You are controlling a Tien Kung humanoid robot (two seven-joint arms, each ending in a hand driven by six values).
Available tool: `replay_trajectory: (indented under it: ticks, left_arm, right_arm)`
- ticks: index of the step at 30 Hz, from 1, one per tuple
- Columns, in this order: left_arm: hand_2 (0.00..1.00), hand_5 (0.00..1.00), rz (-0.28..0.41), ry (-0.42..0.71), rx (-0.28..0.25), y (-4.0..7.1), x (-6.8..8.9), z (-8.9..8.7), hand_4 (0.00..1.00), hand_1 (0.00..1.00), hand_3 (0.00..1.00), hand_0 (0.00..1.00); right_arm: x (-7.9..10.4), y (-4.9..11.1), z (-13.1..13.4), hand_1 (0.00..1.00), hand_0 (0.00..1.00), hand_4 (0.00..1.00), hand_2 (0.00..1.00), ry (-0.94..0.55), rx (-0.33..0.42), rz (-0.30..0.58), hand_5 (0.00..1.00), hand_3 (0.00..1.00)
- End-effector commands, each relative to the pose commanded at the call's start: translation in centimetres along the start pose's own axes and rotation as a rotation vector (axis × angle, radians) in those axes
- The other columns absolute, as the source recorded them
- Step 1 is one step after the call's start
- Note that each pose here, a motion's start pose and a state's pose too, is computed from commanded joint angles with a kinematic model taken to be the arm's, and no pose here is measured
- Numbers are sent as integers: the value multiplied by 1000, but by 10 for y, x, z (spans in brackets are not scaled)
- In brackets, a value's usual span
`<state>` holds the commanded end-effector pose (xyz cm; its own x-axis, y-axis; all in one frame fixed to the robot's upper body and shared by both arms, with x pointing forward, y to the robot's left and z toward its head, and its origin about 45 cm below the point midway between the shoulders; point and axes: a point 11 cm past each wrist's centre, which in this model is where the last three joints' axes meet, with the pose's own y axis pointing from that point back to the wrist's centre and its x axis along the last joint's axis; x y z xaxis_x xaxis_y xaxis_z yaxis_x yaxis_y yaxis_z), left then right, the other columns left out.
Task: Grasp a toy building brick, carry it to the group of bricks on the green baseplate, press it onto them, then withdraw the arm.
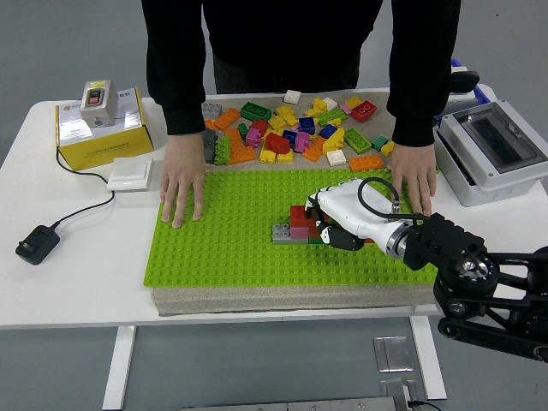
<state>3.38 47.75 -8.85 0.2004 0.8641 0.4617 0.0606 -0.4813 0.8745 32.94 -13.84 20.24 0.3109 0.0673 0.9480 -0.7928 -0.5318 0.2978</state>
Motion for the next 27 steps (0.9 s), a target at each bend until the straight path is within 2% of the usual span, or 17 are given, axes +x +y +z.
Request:
replay_trajectory:
  ticks: [27]
  left_arm:
    - [428,613,2,-1,-2,0,1,1,159,599,587,614]
  right_arm:
    - [13,1,5,102,2,2,642,-17,-1,59,295,631]
